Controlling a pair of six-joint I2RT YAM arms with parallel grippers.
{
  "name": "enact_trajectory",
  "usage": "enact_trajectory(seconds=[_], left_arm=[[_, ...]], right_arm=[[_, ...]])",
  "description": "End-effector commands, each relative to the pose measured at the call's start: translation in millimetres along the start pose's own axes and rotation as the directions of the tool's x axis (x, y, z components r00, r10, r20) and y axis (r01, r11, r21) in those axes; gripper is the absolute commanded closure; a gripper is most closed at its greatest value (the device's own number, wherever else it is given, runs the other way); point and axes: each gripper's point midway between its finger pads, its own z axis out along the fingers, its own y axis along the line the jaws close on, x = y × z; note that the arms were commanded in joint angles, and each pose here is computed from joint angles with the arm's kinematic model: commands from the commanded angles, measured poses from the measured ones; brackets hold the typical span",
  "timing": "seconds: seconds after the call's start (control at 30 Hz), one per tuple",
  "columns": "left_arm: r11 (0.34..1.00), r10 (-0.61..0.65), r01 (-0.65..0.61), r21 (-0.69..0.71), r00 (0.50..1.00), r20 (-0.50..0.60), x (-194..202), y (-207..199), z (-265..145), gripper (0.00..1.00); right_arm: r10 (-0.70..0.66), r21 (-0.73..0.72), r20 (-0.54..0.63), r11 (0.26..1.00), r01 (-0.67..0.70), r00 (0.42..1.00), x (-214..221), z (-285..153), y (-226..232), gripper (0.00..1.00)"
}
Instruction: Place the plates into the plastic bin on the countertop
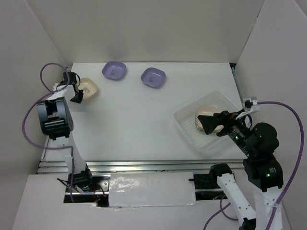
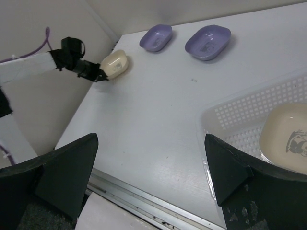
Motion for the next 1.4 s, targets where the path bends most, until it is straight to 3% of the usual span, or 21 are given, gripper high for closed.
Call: enact_trajectory(seconds=[0.0,0.03,0.1,0.2,0.23,0.3,0.33,0.37,0.43,0.47,0.5,0.57,0.6,0.67,0.73,1.07,1.2,1.23,1.27,1.33,1.37], left_arm=[[0.985,-0.079,0.058,0.160,0.989,0.127,-25.3,4.3,-98.6,1.00],[0.955,-0.066,0.017,0.297,0.986,0.155,-22.4,-16.0,-155.8,1.00],[0.910,0.078,-0.136,0.392,0.984,0.159,13.3,-22.9,-191.3,1.00],[0.764,0.358,-0.347,0.544,0.929,0.089,119.2,-44.9,-258.9,1.00],[0.680,0.464,-0.403,0.613,0.883,0.065,174.9,-48.2,-289.4,1.00],[0.593,0.549,-0.430,0.681,0.834,0.049,229.1,-55.5,-324.3,1.00],[0.542,0.636,-0.470,0.697,0.771,0.025,283.7,-42.1,-338.8,1.00],[0.511,0.644,-0.457,0.728,0.765,0.029,302.9,-49.7,-360.7,1.00],[0.472,0.717,-0.491,0.732,0.697,0.005,365.9,-30.2,-370.7,1.00],[0.446,0.715,-0.458,0.769,0.699,0.001,381.3,-41.1,-393.4,1.00],[0.426,0.760,-0.485,0.764,0.650,-0.011,416.7,-25.1,-392.6,1.00],[0.414,0.756,-0.454,0.789,0.654,-0.020,440.9,-32.1,-415.0,1.00],[0.401,0.785,-0.482,0.779,0.619,-0.021,466.9,-16.6,-410.5,1.00],[0.406,0.775,-0.447,0.797,0.630,-0.041,484.8,-22.9,-424.1,1.00],[0.411,0.796,-0.473,0.779,0.603,-0.054,508.0,-11.6,-414.4,1.00],[0.532,0.745,-0.437,0.725,0.649,-0.156,535.7,0.0,-407.1,1.00],[0.537,0.736,-0.360,0.763,0.643,-0.214,555.9,-6.8,-425.5,1.00],[0.536,0.740,-0.363,0.762,0.637,-0.216,558.0,-6.8,-426.9,0.94],[0.531,0.749,-0.372,0.761,0.627,-0.216,565.5,-3.8,-424.1,0.71],[0.533,0.749,-0.367,0.762,0.624,-0.224,567.1,-4.8,-433.2,0.40],[0.526,0.753,-0.362,0.770,0.619,-0.224,566.3,-3.2,-439.5,0.33]], right_arm=[[-0.022,-0.015,0.027,1.000,0.022,0.999,-6.0,-5.9,5.0,0.00],[-0.024,-0.004,0.040,1.000,0.024,0.999,-8.8,-7.0,3.9,0.00],[-0.023,0.016,0.065,1.000,0.022,0.998,-15.6,-13.8,4.0,0.00],[-0.010,0.103,0.103,0.995,-0.001,0.995,-28.7,-19.7,-5.9,0.00],[-0.004,0.153,0.130,0.988,-0.016,0.992,-35.1,-22.9,-12.9,0.00],[0.017,0.195,0.176,0.979,-0.052,0.984,-48.7,-35.0,-13.4,0.00],[0.026,0.207,0.201,0.976,-0.069,0.979,-54.6,-40.2,-13.2,0.00],[0.033,0.253,0.255,0.962,-0.100,0.966,-64.1,-49.3,-19.7,0.00],[0.029,0.267,0.301,0.957,-0.113,0.953,-76.8,-62.2,-17.0,0.00],[0.024,0.290,0.314,0.950,-0.120,0.949,-81.7,-65.6,-19.4,0.00],[0.022,0.295,0.324,0.948,-0.123,0.946,-86.1,-72.3,-17.2,0.00],[0.022,0.303,0.336,0.944,-0.130,0.942,-90.4,-76.5,-16.7,0.00],[0.021,0.307,0.350,0.942,-0.136,0.937,-93.5,-81.2,-16.0,0.00],[0.020,0.302,0.361,0.944,-0.136,0.933,-95.1,-85.3,-14.2,0.00],[0.017,0.303,0.360,0.944,-0.134,0.933,-95.8,-88.4,-12.9,0.00],[-0.009,0.311,0.322,0.946,-0.097,0.947,-89.4,-91.4,-12.7,0.00],[-0.014,0.311,0.314,0.946,-0.089,0.949,-89.4,-91.7,-11.8,0.00],[-0.018,0.311,0.312,0.946,-0.085,0.950,-89.4,-92.4,-11.5,0.00],[-0.017,0.310,0.308,0.947,-0.084,0.951,-88.6,-93.7,-10.9,0.00],[-0.019,0.309,0.310,0.947,-0.083,0.950,-89.4,-95.9,-9.8,0.00],[-0.022,0.313,0.311,0.946,-0.080,0.950,-89.3,-96.9,-10.2,0.00]])
